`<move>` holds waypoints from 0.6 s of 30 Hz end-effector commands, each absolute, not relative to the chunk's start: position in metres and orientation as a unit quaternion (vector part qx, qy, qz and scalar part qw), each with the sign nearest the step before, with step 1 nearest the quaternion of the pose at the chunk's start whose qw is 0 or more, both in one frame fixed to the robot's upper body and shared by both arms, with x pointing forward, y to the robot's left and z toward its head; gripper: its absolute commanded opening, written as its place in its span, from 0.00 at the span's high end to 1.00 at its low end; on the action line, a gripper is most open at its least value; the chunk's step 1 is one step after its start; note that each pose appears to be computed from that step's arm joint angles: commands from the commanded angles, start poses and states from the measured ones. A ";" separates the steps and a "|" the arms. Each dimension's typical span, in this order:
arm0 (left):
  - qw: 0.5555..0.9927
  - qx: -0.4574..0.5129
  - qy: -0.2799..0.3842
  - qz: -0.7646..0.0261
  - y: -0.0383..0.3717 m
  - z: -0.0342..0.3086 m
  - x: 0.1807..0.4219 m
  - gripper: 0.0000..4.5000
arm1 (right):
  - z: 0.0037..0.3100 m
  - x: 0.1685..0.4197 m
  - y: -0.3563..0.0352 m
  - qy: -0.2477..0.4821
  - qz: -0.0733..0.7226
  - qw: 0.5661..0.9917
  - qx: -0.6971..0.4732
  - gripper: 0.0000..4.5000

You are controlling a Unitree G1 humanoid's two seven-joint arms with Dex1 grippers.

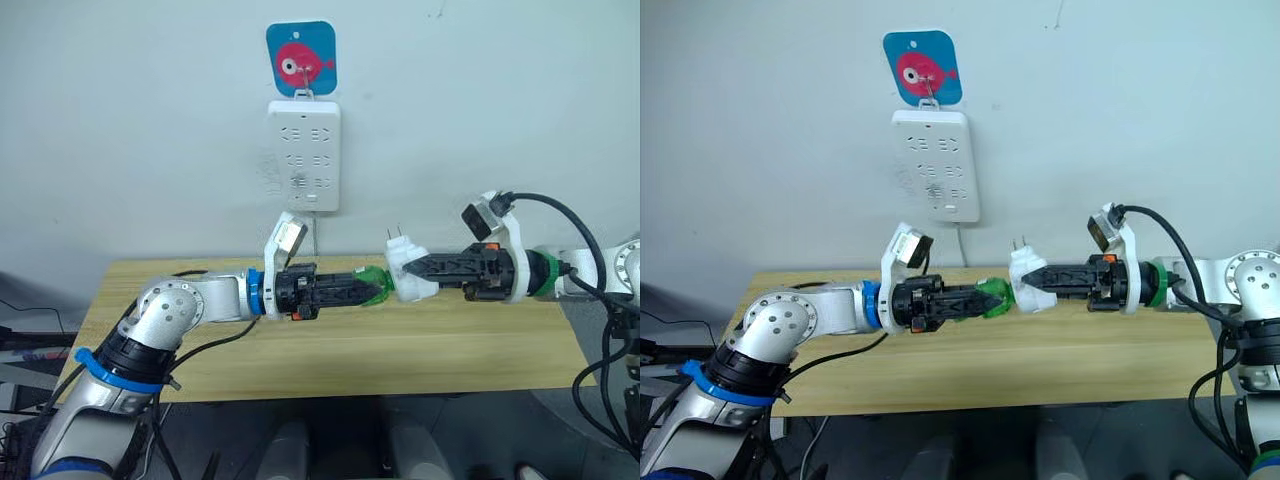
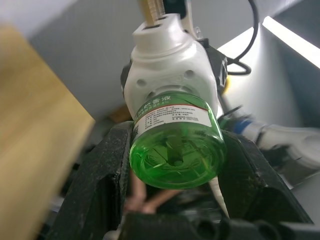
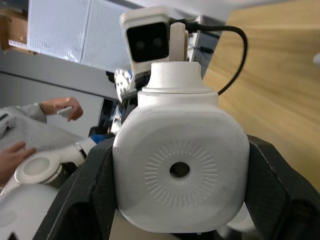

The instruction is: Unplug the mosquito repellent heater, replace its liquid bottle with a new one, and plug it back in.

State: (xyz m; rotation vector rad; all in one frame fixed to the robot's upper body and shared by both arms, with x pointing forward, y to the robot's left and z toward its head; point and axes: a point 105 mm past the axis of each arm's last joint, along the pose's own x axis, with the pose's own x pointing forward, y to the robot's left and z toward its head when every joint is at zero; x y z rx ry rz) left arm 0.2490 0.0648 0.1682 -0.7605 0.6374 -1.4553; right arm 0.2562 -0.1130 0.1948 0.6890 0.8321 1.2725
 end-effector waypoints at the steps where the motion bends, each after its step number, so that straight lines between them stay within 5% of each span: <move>1: 0.642 -0.365 0.303 -0.603 0.080 0.163 0.252 0.50 | 0.206 0.255 -0.120 0.348 0.567 0.685 0.297 0.34; 6: 0.644 -0.363 0.315 -0.595 0.091 0.161 0.243 0.50 | 0.201 0.270 -0.135 0.341 0.523 0.714 0.318 0.34; 11: 0.662 -0.359 0.325 -0.572 0.111 0.153 0.238 0.50 | 0.176 0.309 -0.170 0.335 0.384 0.804 0.305 0.34; 14: 0.676 -0.354 0.325 -0.559 0.122 0.151 0.234 0.50 | 0.135 0.330 -0.211 0.360 0.238 0.883 0.187 0.34; 18: 0.681 -0.346 0.319 -0.560 0.121 0.149 0.230 0.50 | 0.095 0.336 -0.265 0.396 0.109 0.911 0.012 0.34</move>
